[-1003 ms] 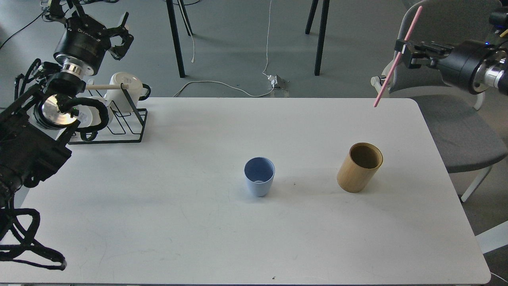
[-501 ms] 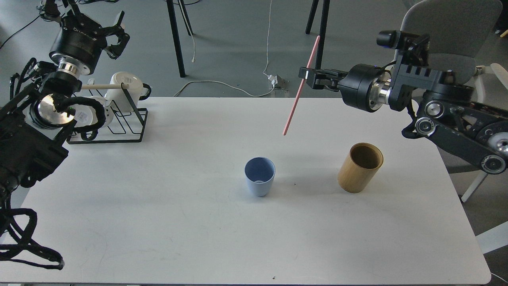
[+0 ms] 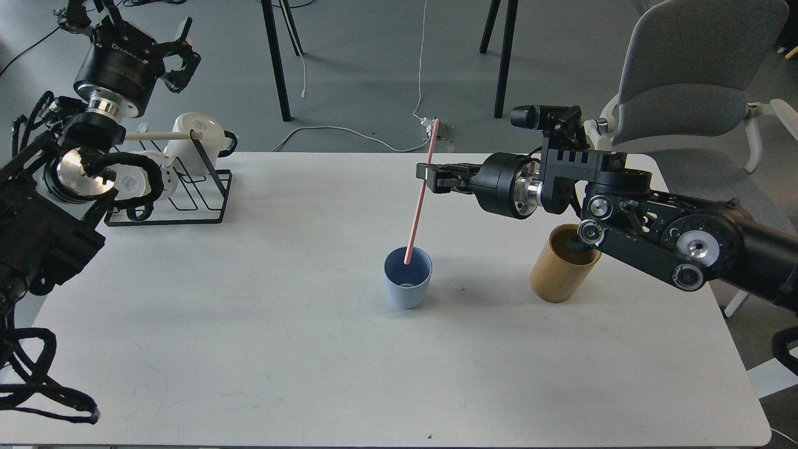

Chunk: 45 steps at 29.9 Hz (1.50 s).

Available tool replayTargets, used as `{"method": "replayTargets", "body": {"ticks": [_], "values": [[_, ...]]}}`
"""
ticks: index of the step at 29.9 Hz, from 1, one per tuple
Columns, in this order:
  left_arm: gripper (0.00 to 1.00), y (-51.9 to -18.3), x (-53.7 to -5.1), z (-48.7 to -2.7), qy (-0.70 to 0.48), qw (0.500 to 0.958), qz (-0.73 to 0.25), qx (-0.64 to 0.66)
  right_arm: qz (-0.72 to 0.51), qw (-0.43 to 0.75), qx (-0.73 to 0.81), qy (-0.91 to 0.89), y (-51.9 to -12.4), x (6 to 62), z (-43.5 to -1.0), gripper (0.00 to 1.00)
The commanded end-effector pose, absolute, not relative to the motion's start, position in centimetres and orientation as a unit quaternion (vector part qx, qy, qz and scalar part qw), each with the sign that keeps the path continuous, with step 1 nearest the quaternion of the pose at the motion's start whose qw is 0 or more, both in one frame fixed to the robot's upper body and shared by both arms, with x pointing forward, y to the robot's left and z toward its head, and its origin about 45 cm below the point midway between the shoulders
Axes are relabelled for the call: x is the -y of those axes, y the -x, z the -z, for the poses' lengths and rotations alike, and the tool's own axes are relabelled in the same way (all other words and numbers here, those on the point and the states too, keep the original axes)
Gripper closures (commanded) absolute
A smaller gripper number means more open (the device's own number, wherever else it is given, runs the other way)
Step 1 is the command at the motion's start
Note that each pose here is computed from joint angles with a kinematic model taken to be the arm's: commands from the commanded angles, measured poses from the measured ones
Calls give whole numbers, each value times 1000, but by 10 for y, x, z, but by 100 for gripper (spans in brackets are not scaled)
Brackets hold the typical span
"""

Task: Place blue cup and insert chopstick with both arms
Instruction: 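Carry the straw over the blue cup and lower it in, then release the straw and withdraw the right gripper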

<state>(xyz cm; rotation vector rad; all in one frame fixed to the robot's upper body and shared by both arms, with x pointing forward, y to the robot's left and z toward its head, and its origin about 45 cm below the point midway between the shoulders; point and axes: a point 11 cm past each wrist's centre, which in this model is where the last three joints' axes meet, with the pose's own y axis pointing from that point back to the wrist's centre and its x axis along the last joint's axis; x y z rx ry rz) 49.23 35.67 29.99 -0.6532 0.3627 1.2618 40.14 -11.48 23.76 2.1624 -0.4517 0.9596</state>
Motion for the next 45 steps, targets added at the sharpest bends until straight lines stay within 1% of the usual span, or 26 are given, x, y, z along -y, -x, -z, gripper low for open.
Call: {"method": "replayTargets", "body": {"ticks": [1,6,9,16,20,23,29,32,33,35,36,37,39,42,45], "values": [[1,-493,-356,-302,301,743,-575,-165,-368,367,162,-839,-396,112,-226,99],[1,-493,-356,-302,302,742,-575,-166,-358,376,158,-840,-391,118,-214,98],[1,-493,-356,-302,302,742,-575,-166,-359,377,158,-839,-392,119,-214,97],[1,-493,-355,-302,303,742,-574,-165,-356,379,156,-840,-390,119,-210,92],[1,-493,-356,-303,303,742,-575,-165,-354,379,156,-841,-389,120,-209,91],[1,-493,-357,-303,302,742,-576,-164,-354,380,157,-840,-389,121,-209,87],[1,-493,-357,-303,303,742,-575,-164,-352,377,162,-841,-390,122,-211,70],[1,-493,-357,-303,303,742,-575,-164,-353,374,168,-841,-392,122,-213,60],[1,-493,-357,-303,303,742,-575,-164,-353,372,171,-842,-393,122,-214,55],[1,-493,-358,-303,302,742,-576,-163,-353,365,180,-843,-396,122,-221,38],[1,-493,-358,-303,302,742,-576,-163,-354,358,191,-843,-400,124,-228,22],[1,-493,-359,-304,302,742,-577,-162,-355,351,204,-842,-405,126,-237,3],[1,-492,-363,-305,302,740,-579,-160,-350,324,243,-845,-419,133,-263,1],[1,-492,-365,-306,302,740,-580,-158,-336,279,300,-848,-436,144,-299,1],[1,-492,-364,-306,303,739,-580,-158,-305,236,361,-849,-453,168,-328,0]]}}
